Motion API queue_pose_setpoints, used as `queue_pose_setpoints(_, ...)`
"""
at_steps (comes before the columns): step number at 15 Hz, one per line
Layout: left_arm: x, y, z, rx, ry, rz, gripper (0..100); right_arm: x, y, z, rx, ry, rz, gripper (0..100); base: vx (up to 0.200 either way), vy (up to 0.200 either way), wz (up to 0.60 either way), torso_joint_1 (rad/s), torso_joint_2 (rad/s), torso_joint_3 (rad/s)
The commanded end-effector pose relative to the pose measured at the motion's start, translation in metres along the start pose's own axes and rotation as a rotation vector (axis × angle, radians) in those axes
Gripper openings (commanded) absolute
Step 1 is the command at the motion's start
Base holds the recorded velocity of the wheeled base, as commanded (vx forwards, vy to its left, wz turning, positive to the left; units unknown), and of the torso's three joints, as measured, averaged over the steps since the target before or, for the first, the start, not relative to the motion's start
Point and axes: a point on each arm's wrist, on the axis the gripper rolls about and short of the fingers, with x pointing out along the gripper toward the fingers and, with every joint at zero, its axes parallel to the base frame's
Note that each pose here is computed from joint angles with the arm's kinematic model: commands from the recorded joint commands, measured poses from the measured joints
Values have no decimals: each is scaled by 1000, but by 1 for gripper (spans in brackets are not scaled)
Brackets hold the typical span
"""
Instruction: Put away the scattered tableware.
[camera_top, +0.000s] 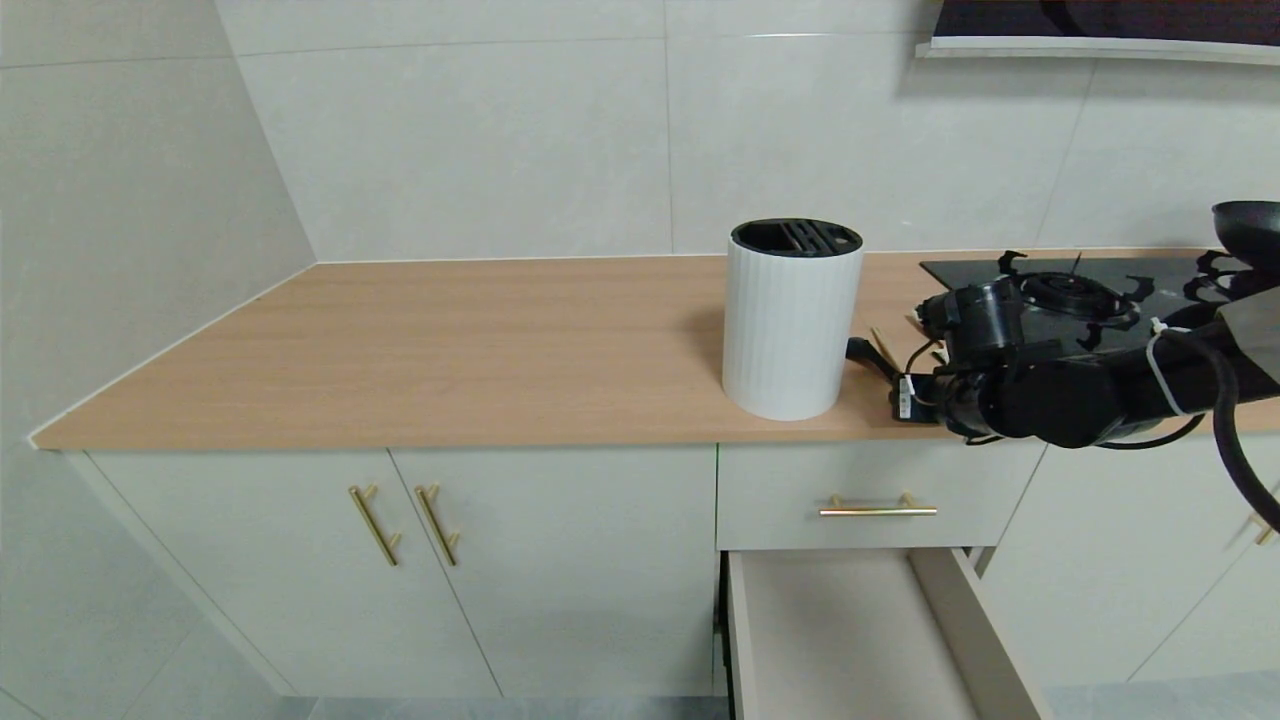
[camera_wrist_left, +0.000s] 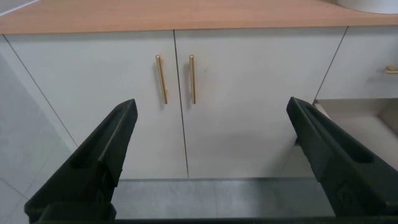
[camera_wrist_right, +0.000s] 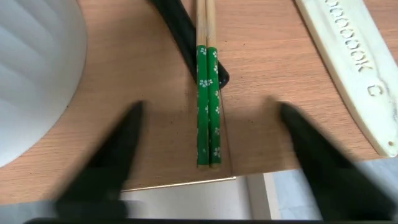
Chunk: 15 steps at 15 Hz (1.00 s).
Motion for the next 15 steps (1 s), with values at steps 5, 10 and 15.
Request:
queue_pose_setpoints(5, 0, 0, 0, 0, 0, 0, 100, -4, 0, 3, 7, -11, 3, 0, 0, 0, 0, 0, 0, 0)
queue_pose_setpoints(10, 0, 0, 0, 0, 0, 0, 100, -54, -12, 19, 47, -67, 25, 0, 0, 0, 0, 0, 0, 0)
queue_pose_setpoints(15, 0, 0, 0, 0, 0, 0, 100, -159, -41, 6, 43, -107, 90, 0, 0, 0, 0, 0, 0, 0)
